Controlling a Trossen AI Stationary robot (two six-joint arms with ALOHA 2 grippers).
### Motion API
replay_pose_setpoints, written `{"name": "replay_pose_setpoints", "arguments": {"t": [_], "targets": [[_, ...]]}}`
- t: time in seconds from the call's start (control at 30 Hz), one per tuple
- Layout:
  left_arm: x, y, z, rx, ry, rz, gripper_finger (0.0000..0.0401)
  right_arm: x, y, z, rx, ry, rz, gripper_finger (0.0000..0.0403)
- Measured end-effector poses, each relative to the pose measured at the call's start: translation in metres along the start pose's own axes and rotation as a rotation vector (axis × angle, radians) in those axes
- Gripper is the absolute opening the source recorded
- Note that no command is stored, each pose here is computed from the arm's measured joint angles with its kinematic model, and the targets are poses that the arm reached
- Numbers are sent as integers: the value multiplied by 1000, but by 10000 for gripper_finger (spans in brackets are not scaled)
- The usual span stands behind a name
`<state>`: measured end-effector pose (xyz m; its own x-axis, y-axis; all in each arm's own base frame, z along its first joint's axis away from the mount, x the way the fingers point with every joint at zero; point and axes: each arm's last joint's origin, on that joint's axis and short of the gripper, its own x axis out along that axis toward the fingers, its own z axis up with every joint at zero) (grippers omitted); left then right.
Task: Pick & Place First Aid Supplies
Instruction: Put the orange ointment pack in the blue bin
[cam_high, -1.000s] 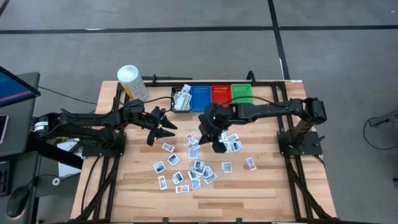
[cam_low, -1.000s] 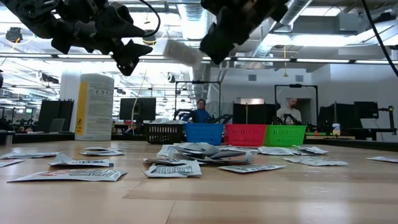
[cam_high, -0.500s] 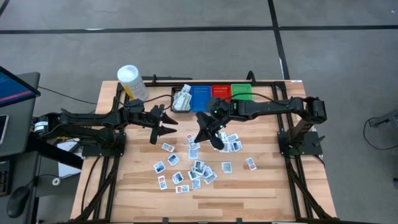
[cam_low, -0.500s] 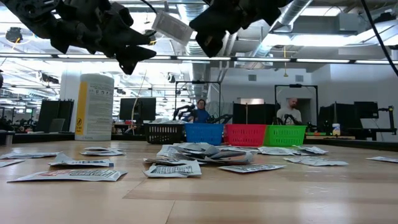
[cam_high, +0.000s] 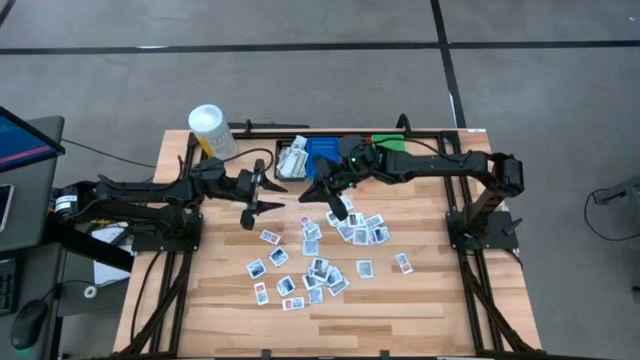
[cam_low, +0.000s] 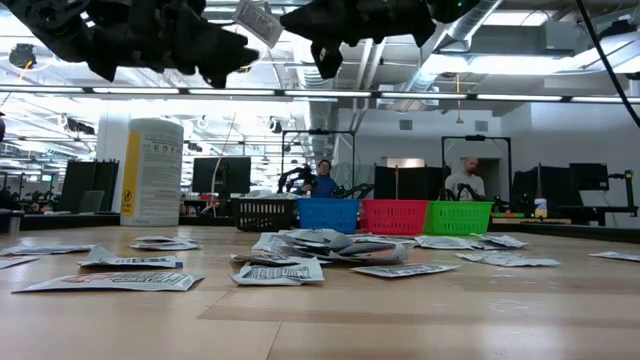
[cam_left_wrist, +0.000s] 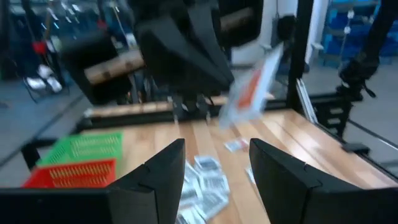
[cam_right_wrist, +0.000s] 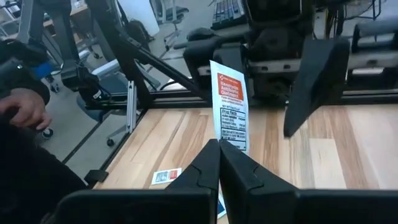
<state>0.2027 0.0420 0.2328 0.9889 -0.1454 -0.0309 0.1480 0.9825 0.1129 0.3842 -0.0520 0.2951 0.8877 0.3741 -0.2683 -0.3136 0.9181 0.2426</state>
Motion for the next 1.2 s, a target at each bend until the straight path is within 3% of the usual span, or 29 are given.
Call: {"name": "replay_pose_setpoints", "arguments": {"t": [0.53,0.97,1.2], "targets": [[0,1,7,28,-69,4,167,2,2,0,-8,-4,-18,0],[3,-8,9,33,-89,-48,80,2,1,1,-42,-17,-47,0],[2,-7,10,39,-96,-37,12,2,1,1,-50,-17,-51,0]]}}
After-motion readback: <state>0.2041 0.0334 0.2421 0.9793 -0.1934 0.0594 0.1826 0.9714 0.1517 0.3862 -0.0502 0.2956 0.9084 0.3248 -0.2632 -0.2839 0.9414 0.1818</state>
